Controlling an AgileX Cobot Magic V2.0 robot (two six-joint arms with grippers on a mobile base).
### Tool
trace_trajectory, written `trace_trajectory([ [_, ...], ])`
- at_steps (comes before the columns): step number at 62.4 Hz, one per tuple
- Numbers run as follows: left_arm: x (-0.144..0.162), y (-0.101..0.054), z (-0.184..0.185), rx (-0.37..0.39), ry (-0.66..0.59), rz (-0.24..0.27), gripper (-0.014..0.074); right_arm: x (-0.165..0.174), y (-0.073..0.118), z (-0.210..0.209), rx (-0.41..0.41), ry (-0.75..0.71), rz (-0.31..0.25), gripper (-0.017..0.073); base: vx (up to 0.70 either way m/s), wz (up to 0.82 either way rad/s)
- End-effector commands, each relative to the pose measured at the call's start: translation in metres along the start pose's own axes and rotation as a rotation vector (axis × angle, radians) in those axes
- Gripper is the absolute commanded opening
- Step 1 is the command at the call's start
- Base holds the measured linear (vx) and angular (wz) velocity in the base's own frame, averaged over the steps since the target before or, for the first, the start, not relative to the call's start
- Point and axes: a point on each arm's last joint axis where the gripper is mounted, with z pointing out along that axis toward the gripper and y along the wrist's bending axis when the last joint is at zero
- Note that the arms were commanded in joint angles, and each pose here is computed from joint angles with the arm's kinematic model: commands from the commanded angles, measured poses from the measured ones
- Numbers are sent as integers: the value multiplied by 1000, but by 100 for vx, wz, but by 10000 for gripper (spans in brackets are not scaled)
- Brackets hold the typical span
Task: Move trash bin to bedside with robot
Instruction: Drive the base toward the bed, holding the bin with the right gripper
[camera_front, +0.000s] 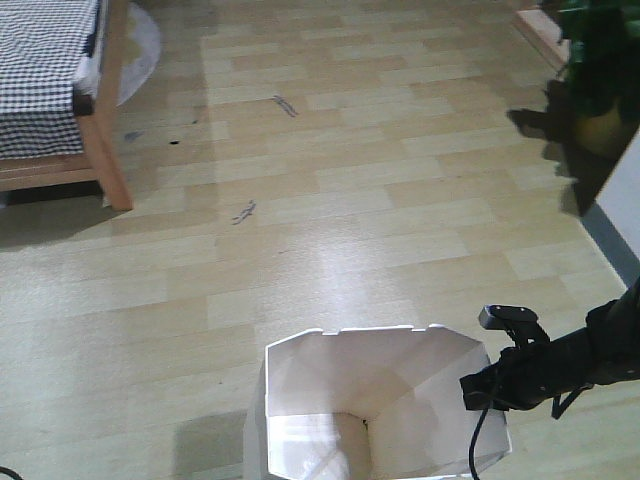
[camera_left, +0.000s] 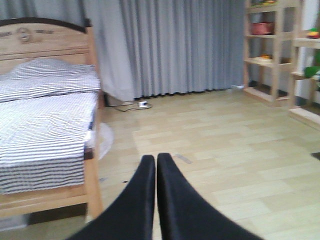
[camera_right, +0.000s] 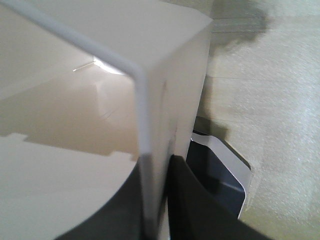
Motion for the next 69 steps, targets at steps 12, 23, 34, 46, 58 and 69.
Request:
trace_trajectory([
  [12, -4, 0, -1, 7, -77, -23, -6, -15, 23, -16, -191, -113, -33, -5, 1, 30],
  [23, -4, 0, -1, 7, -77, -23, -6, -15, 23, -16, -191, -113, -33, -5, 5, 8],
  [34, -4, 0, -1, 7, -77, -23, -6, -15, 23, -16, -191, -113, -33, -5, 9, 8],
  [46, -4, 0, -1, 7, -77, -23, -6, -15, 23, -16, -191, -113, -33, -5, 14, 13],
  [58, -4, 0, -1, 7, -77, -23, -6, -15, 23, -16, -191, -113, -33, -5, 19, 11],
  [69, -4, 0, -1, 7, -77, -23, -6, -15, 23, -16, -191, -113, -33, -5, 22, 7],
])
